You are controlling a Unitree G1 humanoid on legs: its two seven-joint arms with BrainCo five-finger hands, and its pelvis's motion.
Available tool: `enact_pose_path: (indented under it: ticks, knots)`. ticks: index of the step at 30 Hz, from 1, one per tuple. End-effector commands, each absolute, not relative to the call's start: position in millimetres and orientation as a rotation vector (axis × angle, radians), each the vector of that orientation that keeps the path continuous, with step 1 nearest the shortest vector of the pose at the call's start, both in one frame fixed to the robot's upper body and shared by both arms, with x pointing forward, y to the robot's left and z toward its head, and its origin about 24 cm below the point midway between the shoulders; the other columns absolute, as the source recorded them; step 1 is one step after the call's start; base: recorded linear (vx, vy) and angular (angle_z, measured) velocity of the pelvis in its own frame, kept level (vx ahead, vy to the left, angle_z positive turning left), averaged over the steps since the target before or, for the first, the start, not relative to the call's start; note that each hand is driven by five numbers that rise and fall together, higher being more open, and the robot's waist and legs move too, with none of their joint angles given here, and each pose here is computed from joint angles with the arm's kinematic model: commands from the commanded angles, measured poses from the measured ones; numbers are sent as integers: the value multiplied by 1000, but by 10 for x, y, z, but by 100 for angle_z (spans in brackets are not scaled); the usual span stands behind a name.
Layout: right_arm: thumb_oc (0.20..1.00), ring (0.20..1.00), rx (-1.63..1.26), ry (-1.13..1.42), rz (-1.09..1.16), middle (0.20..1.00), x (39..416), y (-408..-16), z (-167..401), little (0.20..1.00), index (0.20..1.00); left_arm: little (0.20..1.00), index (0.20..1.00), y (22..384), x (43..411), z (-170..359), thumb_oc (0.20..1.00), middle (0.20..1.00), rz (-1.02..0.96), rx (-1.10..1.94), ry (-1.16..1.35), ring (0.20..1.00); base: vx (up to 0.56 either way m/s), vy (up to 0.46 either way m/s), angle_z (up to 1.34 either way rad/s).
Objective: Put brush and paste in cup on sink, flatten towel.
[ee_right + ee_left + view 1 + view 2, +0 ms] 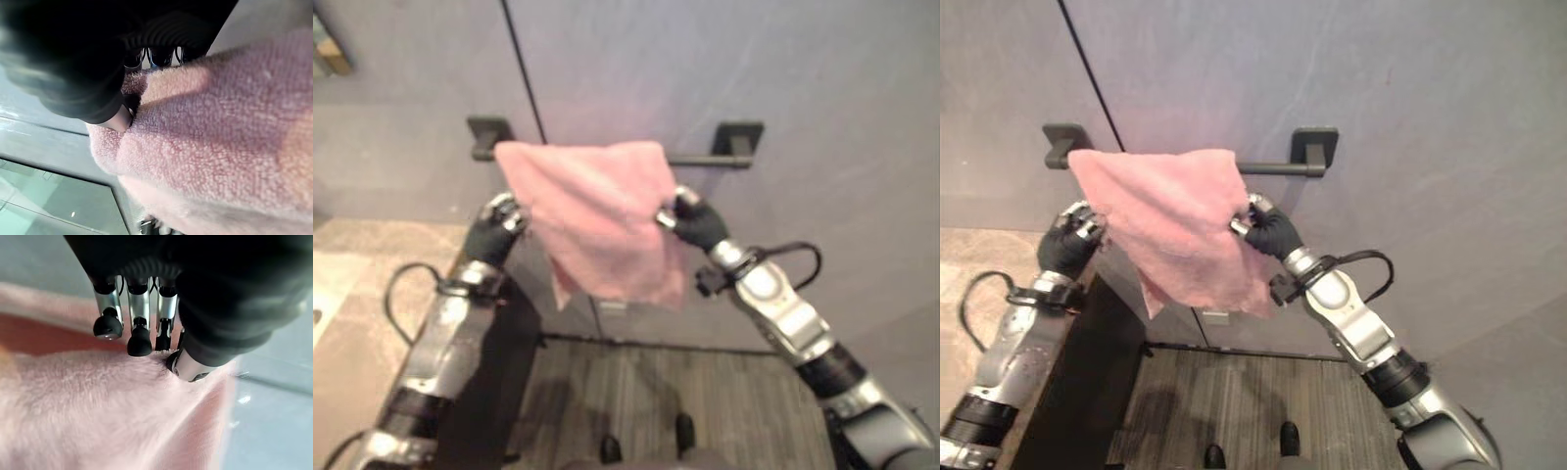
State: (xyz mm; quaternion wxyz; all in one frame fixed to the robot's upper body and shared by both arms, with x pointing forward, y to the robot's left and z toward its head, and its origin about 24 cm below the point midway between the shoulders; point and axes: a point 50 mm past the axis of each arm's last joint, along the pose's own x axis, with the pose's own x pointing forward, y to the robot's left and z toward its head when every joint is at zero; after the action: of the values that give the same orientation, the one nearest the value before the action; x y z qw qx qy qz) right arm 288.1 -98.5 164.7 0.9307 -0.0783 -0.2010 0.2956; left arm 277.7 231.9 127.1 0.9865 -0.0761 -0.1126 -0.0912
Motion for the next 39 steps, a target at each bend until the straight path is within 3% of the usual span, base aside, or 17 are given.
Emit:
enact_pose_path:
  ticks: [1, 10, 27, 29, 32, 35, 38, 39]
  knots:
    - [200, 200, -145, -623, 584, 200, 2875, -966, 2059, 200, 200, 200, 200, 2266, 2875, 1664, 200, 200, -212, -194, -403, 200, -9, 1, -12]
    - [200, 200, -80, -641, 574, 200, 2845, -931, 2062, 200, 200, 200, 200, 2313, 2901, 1752, 200, 200, -170, -100, -438, 200, -14, -3, -5]
    - [200, 200, -79, -655, 537, 200, 2829, -995, 2030, 200, 200, 200, 200, 2270, 2844, 1900, 200, 200, -182, -221, -532, 200, -1, -1, 0]
    - [200, 200, -83, -612, 549, 200, 2827, -997, 1950, 200, 200, 200, 200, 2303, 2847, 1913, 200, 200, -162, -80, -530, 200, 0, 0, 0]
    - [200, 200, -85, -637, 552, 200, 2820, -1001, 2007, 200, 200, 200, 200, 2290, 2851, 1869, 200, 200, -169, -188, -513, 200, 0, 0, 0]
    - [200, 200, -78, -608, 543, 200, 2831, -998, 1954, 200, 200, 200, 200, 2340, 2889, 1818, 200, 200, -113, -55, -479, 200, 0, 0, 0]
    - [200, 200, -92, -623, 514, 200, 2840, -1061, 1965, 200, 200, 200, 200, 2322, 2805, 1814, 200, 200, -126, -186, -503, 200, -1, -4, 1]
    - [200, 200, -84, -582, 519, 200, 2852, -1050, 1899, 200, 200, 200, 200, 2338, 2831, 1796, 200, 200, -110, -50, -482, 200, 0, 0, 0]
